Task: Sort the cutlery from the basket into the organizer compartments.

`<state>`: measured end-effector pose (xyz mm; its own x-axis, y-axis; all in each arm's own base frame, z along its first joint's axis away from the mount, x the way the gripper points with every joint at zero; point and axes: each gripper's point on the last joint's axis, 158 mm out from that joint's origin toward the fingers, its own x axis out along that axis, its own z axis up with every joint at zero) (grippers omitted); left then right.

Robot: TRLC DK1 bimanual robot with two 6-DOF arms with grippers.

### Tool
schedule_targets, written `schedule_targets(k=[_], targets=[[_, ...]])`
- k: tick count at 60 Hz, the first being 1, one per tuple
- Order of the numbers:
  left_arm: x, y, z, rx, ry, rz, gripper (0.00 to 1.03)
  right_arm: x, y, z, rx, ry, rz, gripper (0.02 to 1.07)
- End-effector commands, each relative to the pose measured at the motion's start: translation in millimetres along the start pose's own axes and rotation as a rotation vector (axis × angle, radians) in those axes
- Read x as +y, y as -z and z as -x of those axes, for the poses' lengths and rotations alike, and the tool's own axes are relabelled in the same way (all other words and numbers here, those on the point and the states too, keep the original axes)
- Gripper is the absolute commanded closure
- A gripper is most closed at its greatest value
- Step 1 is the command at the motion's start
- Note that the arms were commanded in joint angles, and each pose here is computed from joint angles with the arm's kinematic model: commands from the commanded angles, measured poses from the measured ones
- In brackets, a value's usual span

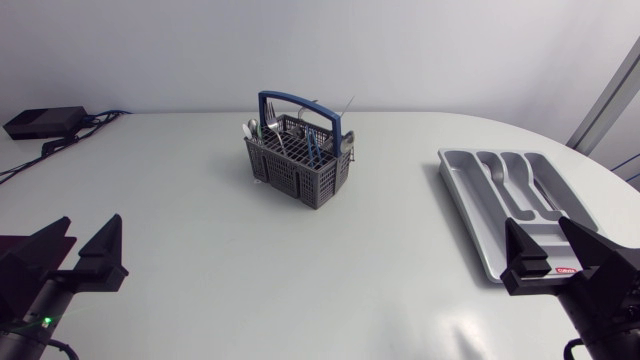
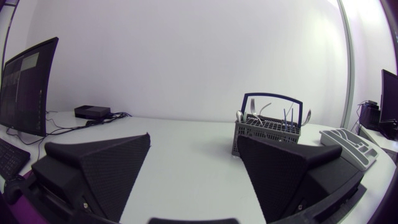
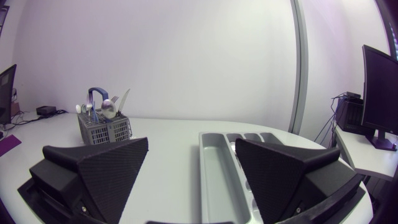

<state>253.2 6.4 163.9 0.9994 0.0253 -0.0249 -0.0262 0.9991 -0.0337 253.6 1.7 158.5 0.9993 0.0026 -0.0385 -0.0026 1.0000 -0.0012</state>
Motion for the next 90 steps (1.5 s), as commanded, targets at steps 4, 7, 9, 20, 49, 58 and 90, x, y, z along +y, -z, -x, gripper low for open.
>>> schedule_targets(k=[4, 7, 9, 20, 49, 58, 90], targets=[[0, -18, 3, -0.036, -0.004, 0.011, 0.09, 7, -4, 0, -0.018, -0.023, 0.005, 0.07], [0, -24, 3, -0.041, -0.002, 0.011, 0.09, 9, -10, 0, -0.032, -0.026, 0.012, 0.07], [-1, -26, 2, -0.036, -0.001, 0.014, 0.10, 10, -15, 0, -0.042, -0.028, 0.018, 0.07], [-4, -36, -9, 0.020, 0.008, 0.028, 0.11, 11, -34, -17, -0.008, -0.030, 0.026, 0.07], [-35, -28, -80, 0.443, 0.082, -0.036, 0.18, 63, -51, -81, 0.183, -0.147, 0.055, 0.07], [-48, -23, -91, 0.508, 0.111, -0.050, 0.18, 90, -39, -103, 0.319, -0.203, 0.090, 0.07], [-69, 12, -164, 0.680, 0.265, -0.247, 0.17, 199, -43, -161, 0.548, -0.447, 0.349, 0.07]])
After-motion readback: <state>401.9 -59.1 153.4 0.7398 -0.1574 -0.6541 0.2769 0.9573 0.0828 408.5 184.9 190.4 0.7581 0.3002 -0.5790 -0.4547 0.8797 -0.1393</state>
